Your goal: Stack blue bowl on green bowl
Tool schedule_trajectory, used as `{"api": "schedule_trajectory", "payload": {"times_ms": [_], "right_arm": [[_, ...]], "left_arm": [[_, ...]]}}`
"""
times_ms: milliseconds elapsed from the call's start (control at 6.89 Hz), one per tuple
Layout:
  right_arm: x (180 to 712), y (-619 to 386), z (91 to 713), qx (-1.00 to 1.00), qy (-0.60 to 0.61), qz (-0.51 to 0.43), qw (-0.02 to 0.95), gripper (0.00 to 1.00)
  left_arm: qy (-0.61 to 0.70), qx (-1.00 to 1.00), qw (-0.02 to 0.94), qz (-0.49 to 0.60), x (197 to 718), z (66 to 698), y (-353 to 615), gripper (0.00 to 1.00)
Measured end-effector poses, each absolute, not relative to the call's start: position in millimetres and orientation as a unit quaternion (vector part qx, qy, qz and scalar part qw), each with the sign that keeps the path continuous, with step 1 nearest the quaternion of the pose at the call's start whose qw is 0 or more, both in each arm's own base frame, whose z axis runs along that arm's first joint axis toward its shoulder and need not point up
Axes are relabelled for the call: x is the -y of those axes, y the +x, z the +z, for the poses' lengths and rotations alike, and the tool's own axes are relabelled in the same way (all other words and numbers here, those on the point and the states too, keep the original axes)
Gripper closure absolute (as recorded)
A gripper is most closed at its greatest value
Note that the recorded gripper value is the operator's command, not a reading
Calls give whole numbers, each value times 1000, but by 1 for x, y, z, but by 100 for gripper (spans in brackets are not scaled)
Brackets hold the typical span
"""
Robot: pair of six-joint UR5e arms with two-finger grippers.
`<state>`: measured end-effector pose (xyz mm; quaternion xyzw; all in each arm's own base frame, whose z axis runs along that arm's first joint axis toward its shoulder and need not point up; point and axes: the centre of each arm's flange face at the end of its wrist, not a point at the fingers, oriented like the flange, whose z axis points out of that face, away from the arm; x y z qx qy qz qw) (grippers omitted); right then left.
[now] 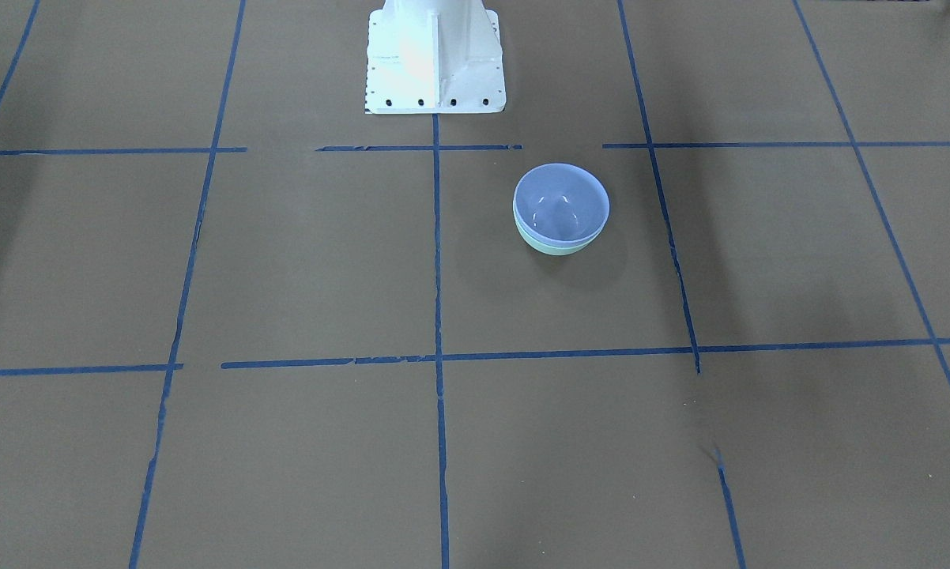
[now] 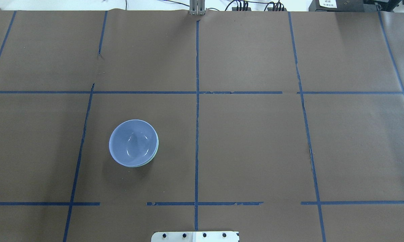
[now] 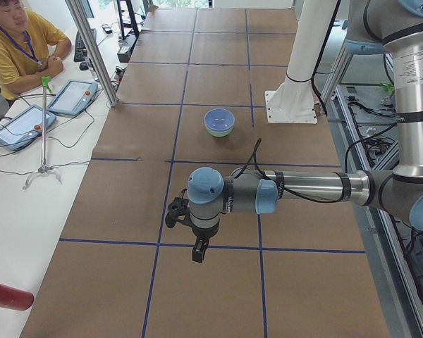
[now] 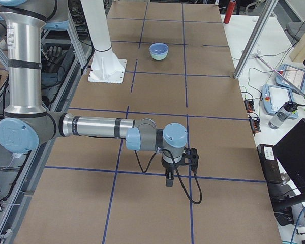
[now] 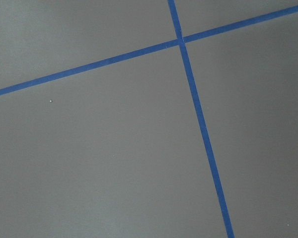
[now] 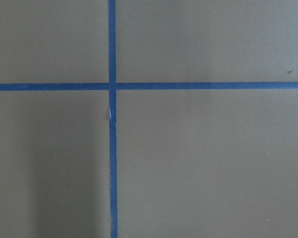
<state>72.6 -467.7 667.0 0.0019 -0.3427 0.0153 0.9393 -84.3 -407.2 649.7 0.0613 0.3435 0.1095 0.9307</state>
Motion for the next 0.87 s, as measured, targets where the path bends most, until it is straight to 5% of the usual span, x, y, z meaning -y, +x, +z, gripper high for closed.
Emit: {"api": "schedule_trajectory", "payload": {"times_ms": [871], "right_arm": [[468,73,667,343,2,15,939,0]], "left_arm": [[60,-345,930,108,408,654,-84,0]]}}
